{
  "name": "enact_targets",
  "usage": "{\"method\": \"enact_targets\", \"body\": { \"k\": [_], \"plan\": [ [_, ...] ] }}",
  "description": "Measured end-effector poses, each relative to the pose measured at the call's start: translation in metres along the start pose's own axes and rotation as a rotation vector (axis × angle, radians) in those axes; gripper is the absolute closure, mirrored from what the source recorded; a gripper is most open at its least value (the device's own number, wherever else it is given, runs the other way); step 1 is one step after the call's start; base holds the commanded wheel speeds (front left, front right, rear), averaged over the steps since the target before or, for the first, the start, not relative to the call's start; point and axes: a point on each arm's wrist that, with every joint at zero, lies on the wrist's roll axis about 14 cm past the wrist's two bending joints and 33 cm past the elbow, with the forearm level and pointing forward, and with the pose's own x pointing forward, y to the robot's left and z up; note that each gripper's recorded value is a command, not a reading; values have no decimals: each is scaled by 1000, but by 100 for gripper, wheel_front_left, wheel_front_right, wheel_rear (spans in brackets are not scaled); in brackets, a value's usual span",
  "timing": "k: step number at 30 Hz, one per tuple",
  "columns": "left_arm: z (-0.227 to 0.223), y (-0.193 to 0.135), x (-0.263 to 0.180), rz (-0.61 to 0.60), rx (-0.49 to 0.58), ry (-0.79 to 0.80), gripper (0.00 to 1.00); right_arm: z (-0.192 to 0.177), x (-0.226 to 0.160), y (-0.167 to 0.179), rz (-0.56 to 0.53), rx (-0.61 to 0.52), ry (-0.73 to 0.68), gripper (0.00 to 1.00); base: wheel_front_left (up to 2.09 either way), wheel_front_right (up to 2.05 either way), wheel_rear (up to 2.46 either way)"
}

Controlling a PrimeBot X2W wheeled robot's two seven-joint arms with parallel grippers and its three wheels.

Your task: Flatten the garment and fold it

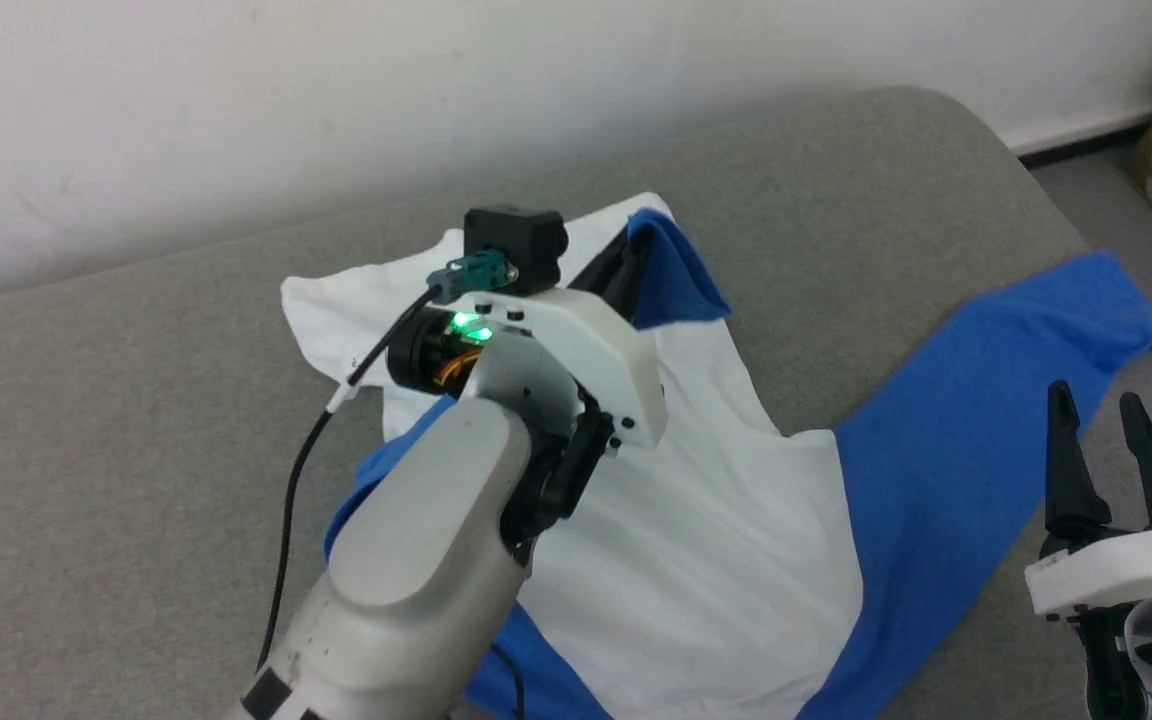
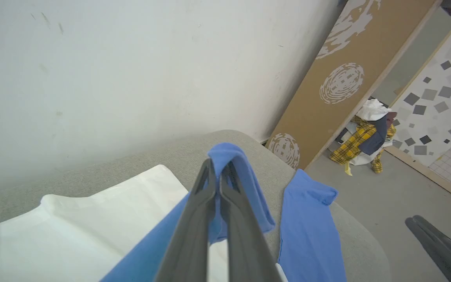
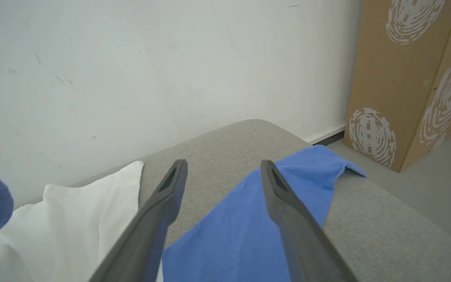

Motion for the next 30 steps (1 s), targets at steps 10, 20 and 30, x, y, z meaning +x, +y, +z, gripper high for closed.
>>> {"method": "enact_targets", "body": {
  "k": [10, 20, 30],
  "plan": [
    [-56, -29, 31, -89, 56, 74, 100, -19, 2, -12, -45, -14, 51, 0, 0, 0, 0],
    [-175, -61, -9, -286, 203, 470, 0, -34, 7, -18, -72, -15, 84, 0, 0, 0, 0],
    [-88, -80, 5, -304, 140, 158, 0, -35, 12, -12, -47, -29, 123, 0, 0, 0, 0]
  ]
}}
